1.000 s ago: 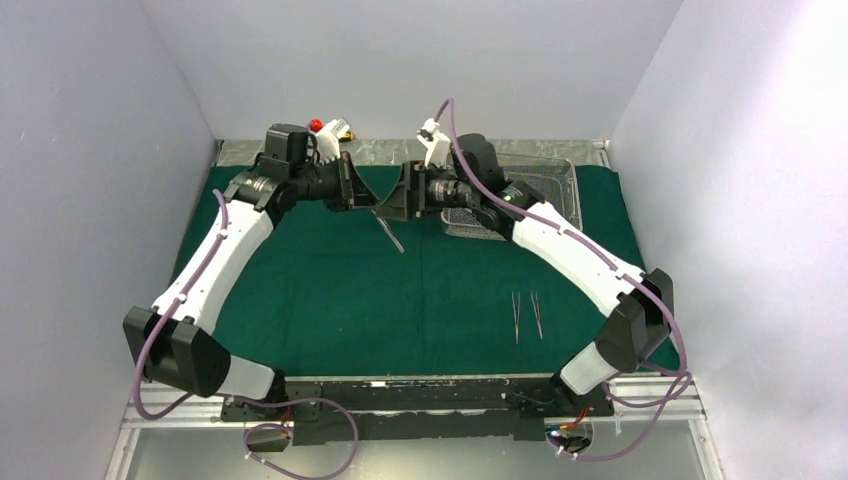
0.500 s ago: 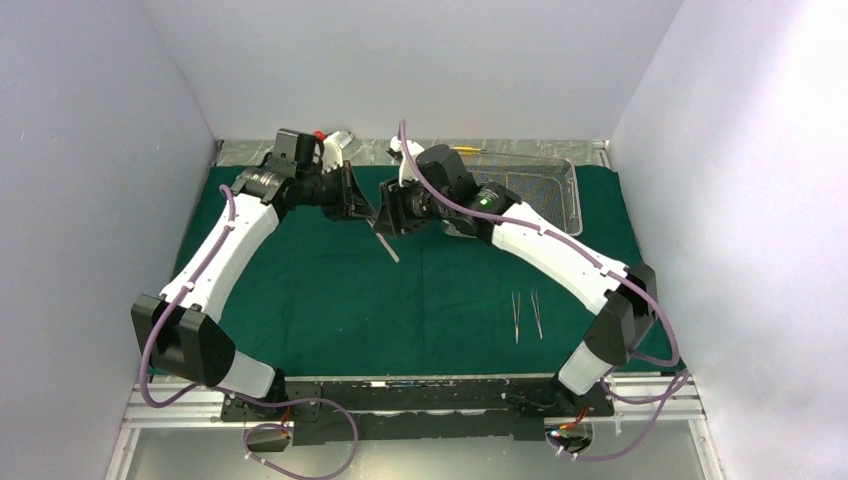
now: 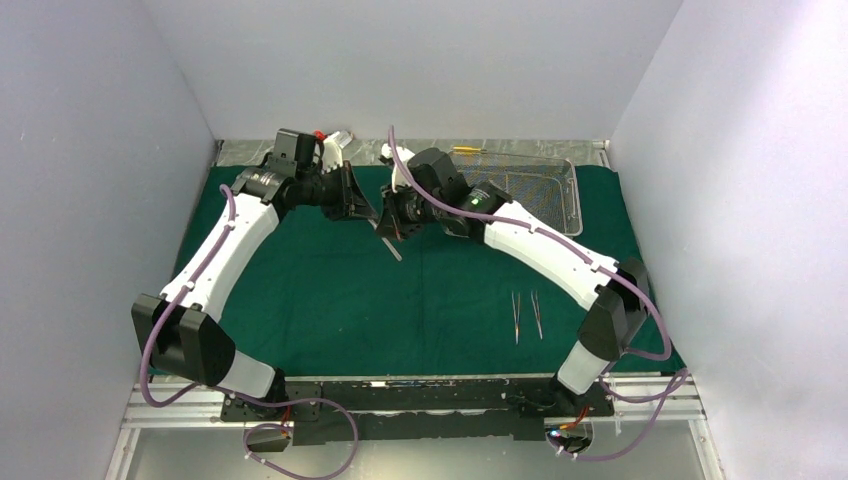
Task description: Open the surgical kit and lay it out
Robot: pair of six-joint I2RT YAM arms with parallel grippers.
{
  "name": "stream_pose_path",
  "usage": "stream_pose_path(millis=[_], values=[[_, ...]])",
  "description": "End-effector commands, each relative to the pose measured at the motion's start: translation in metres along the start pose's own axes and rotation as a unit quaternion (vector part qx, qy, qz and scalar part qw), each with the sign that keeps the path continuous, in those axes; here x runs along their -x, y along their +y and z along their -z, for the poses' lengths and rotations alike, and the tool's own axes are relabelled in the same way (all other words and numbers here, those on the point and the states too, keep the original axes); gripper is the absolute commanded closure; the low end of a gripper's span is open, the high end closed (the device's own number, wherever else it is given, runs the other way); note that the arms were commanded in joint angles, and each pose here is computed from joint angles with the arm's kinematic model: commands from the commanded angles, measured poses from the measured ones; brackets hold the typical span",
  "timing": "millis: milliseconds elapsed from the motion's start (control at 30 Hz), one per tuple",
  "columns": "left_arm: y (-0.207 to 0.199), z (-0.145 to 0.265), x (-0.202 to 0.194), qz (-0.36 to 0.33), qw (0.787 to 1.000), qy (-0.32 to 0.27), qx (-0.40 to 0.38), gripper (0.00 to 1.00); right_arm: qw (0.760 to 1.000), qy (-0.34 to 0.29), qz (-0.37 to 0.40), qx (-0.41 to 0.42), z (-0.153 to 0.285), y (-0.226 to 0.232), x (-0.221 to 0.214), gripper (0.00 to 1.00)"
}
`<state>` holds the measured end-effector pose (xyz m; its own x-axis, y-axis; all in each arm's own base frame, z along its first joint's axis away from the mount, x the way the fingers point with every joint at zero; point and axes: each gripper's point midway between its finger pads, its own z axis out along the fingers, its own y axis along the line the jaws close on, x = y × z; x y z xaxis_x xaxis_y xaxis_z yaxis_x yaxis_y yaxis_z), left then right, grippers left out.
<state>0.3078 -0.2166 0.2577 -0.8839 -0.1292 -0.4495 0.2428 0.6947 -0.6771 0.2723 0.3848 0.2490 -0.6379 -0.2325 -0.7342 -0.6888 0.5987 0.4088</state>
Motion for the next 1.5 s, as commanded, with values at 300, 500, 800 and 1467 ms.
stream_pose_path(millis=[300, 500, 800, 1467], values=[[0.033, 0.017, 0.025, 0.043, 0.992, -0.066, 0.098, 0.00, 0.993, 0.058, -0.033, -0.100, 0.011, -0.042, -0.057, 1.00], [0.061, 0.022, 0.019, 0.064, 0.984, -0.076, 0.151, 0.01, 0.951, 0.115, -0.123, -0.259, 0.040, -0.103, -0.144, 1.00], [0.063, 0.017, 0.010, 0.071, 0.985, -0.067, 0.141, 0.00, 0.871, 0.126, -0.250, -0.405, 0.088, -0.171, -0.225, 1.00], [0.061, 0.015, 0.007, 0.079, 0.986, -0.066, 0.131, 0.01, 0.861, 0.166, -0.244, -0.416, 0.094, -0.204, -0.277, 0.93]])
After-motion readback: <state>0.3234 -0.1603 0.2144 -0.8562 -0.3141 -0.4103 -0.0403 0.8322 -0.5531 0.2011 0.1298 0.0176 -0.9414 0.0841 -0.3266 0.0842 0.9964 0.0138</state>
